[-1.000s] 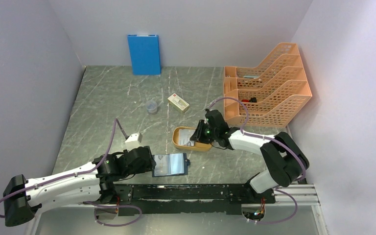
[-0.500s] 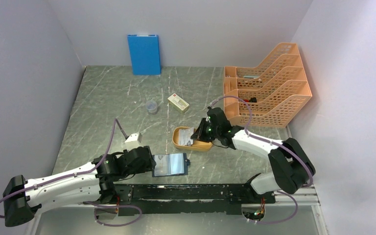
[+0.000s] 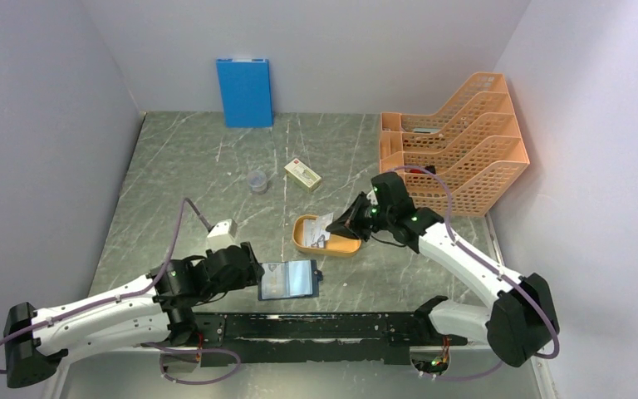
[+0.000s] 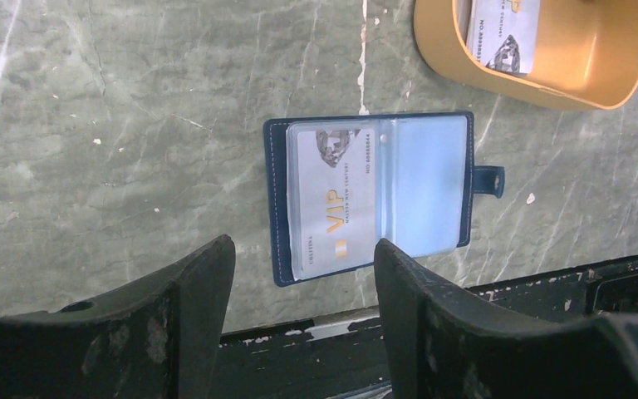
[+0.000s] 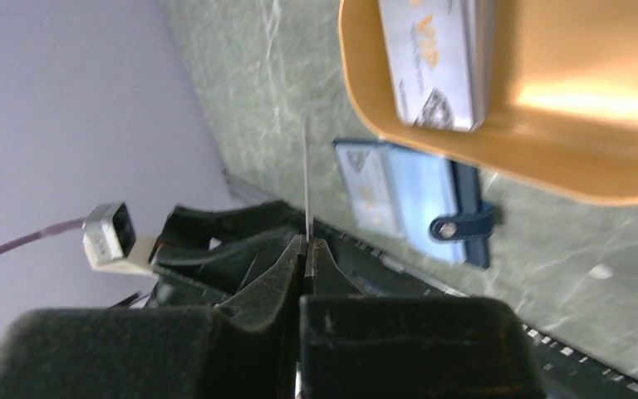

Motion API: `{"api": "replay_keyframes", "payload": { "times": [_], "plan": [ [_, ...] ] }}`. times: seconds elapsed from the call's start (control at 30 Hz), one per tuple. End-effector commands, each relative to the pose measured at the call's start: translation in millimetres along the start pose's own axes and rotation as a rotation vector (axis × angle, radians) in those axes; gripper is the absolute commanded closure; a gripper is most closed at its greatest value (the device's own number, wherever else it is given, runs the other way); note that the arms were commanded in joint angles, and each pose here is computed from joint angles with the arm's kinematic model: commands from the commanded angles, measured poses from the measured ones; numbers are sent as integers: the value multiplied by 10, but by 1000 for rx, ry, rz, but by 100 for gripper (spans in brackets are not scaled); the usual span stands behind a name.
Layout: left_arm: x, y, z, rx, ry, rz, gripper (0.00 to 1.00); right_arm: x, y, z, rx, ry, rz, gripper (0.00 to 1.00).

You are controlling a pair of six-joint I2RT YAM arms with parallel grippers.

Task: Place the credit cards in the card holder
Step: Pick up the credit card from the storage box, then turn over the card slot in the card holder.

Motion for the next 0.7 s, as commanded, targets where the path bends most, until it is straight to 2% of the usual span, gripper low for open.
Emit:
{"api": "replay_keyframes", "payload": {
  "times": [0.0, 0.13, 0.4, 0.47, 0.57, 0.67],
  "plan": [
    [106, 180, -43, 4, 7, -48, 34, 205, -335, 222, -185, 127, 189, 100],
    [175, 255, -83, -46, -2, -54, 35, 375, -400, 380, -206, 200, 213, 100],
    [269, 346, -169, -61, -57, -78, 34, 447, -440, 401, -156, 221, 220, 100],
    [264, 317, -238, -75, -96, -64, 33, 467, -383, 395, -17, 205, 174, 100],
    [242, 249, -391, -97, -168, -29, 33, 444, -462, 237, 290, 114, 127, 100],
    [193, 164, -533, -108, -226, 10, 33, 323, -700, -102, 434, 14, 148, 100]
  ]
}}
Point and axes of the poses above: each gripper's point midway between its finger pads, its own x axis back along the fingers, its own z axis along the line the jaws close on, y = z × x, the point moved 1 cm from there along x, back along the fingers, and after that the axes turned 6 degrees about -x, right-handed, at the moved point
